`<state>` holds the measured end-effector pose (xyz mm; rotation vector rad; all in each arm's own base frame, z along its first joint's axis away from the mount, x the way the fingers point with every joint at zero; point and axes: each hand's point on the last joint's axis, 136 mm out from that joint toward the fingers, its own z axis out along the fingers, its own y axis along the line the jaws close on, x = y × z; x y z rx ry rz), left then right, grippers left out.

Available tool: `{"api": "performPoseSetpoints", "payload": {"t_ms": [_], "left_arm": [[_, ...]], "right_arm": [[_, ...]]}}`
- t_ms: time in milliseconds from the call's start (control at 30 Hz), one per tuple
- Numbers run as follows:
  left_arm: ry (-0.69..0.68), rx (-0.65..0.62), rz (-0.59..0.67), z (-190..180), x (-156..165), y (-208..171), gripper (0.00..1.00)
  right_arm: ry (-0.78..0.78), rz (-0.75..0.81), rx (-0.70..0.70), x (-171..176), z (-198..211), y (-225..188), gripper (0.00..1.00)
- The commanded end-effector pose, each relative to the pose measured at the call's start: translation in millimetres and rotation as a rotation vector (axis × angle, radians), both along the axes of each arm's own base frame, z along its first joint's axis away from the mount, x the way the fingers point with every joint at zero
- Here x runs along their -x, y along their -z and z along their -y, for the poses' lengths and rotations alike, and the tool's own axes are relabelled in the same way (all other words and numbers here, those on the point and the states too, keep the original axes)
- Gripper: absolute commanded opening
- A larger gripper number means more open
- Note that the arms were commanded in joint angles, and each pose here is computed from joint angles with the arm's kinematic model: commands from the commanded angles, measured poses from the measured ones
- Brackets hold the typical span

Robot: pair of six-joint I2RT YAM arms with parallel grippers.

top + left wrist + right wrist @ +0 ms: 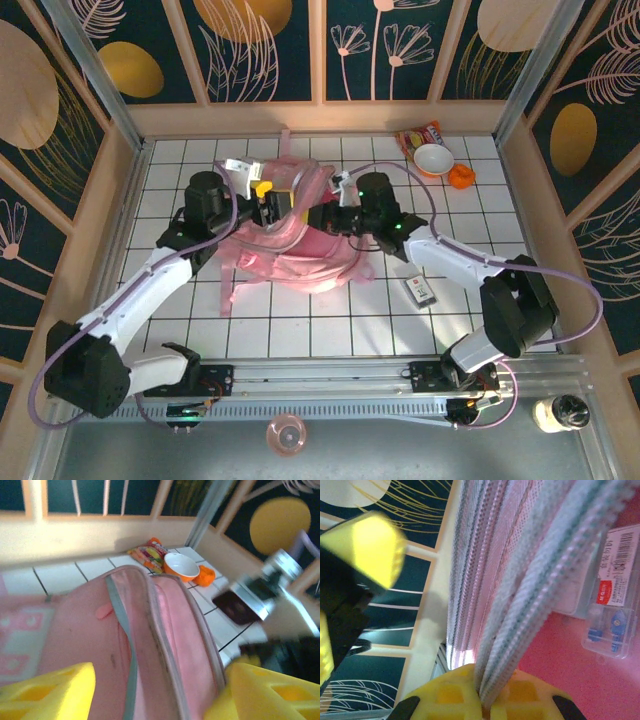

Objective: Pack books, pencil case, and school supplies into a backpack

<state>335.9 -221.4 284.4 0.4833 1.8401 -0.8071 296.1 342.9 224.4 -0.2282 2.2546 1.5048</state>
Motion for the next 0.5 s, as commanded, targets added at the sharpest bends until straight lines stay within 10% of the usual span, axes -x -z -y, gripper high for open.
{"api": "performPoseSetpoints", "payload": {"t_ms": [0,467], "left_arm": [[0.192,-0.280,0.242,-1.7,30.2,15.5,0.69],[0.495,-0.772,0.483,-12.0,62.1,117.7,0.76]], "right_arm": [[-0.050,0.115,-0.024,1.4,18.1,-30.3,0.00],[-0.131,0.077,0.068,-10.9,45.8,-12.1,0.00]]}}
